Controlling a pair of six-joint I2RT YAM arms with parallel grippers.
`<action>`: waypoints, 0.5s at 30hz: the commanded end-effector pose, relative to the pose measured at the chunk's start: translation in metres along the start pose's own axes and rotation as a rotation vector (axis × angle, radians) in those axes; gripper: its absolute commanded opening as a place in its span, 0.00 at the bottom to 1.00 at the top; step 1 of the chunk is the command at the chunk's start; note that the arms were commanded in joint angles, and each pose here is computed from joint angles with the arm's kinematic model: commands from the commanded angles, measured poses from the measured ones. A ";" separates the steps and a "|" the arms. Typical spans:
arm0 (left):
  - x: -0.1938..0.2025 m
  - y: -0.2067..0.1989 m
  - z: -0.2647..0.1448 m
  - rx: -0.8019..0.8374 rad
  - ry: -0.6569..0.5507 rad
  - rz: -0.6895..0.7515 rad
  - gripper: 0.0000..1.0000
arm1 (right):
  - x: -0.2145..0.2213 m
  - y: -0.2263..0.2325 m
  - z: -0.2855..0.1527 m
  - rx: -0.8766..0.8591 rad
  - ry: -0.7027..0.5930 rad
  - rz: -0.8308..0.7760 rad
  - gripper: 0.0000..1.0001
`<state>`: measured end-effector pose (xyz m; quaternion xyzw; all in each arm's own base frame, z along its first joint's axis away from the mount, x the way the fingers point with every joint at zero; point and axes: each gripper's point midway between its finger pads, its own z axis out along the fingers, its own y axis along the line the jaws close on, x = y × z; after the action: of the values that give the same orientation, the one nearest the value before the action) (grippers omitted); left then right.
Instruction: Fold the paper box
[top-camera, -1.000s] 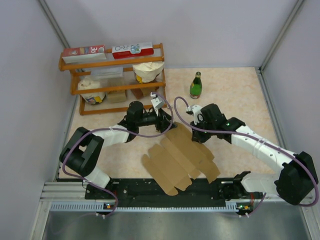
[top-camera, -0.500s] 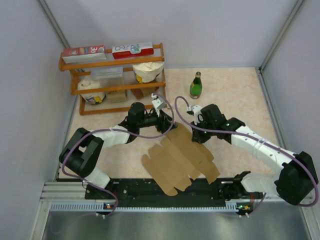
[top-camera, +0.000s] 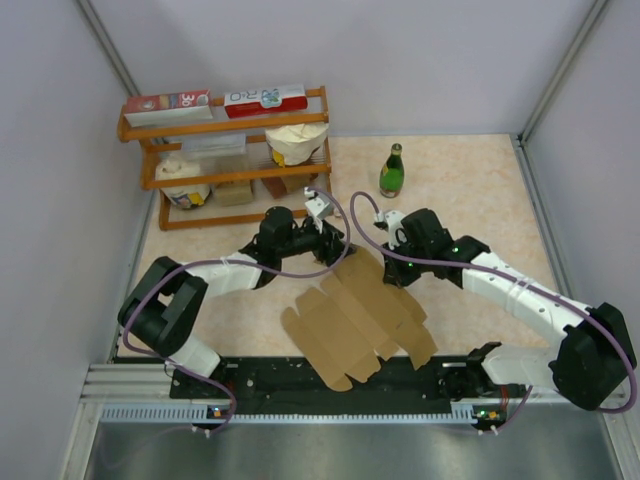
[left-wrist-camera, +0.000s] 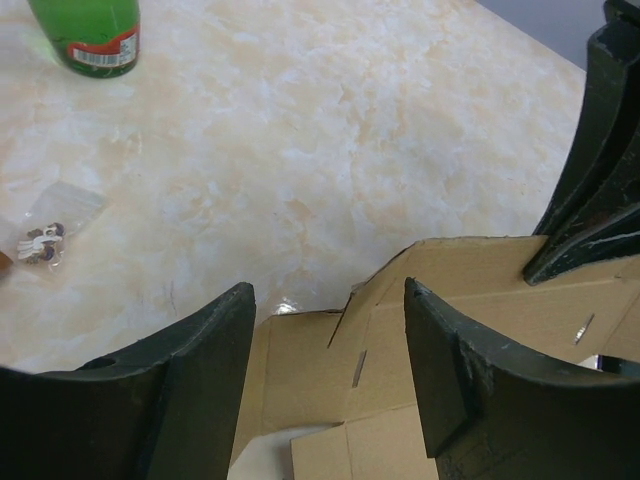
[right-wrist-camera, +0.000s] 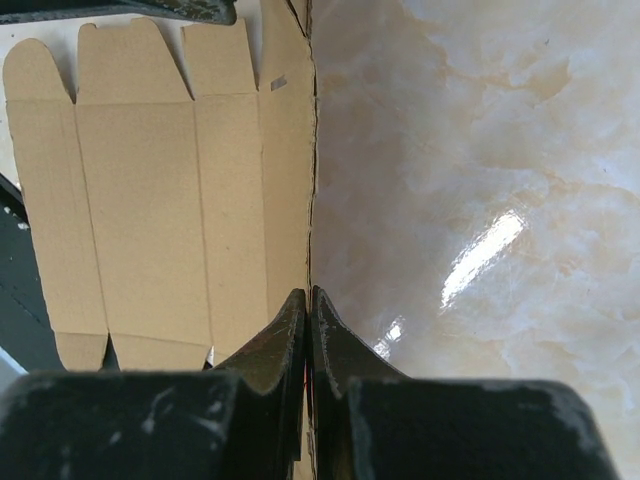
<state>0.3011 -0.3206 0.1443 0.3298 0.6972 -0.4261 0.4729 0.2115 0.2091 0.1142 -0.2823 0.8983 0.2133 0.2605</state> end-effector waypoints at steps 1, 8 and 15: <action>-0.016 0.005 0.000 -0.053 -0.046 0.047 0.66 | -0.011 0.008 0.000 -0.025 -0.044 -0.015 0.00; -0.011 0.004 0.009 0.012 -0.015 0.126 0.66 | -0.011 0.014 -0.001 -0.060 -0.042 -0.037 0.00; -0.013 -0.006 0.020 0.143 0.011 0.130 0.65 | -0.009 0.016 -0.004 -0.075 -0.048 -0.041 0.00</action>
<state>0.3096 -0.3311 0.1374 0.3749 0.6827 -0.4136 0.4715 0.2073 0.2134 0.1155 -0.2893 0.8941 0.2284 0.2544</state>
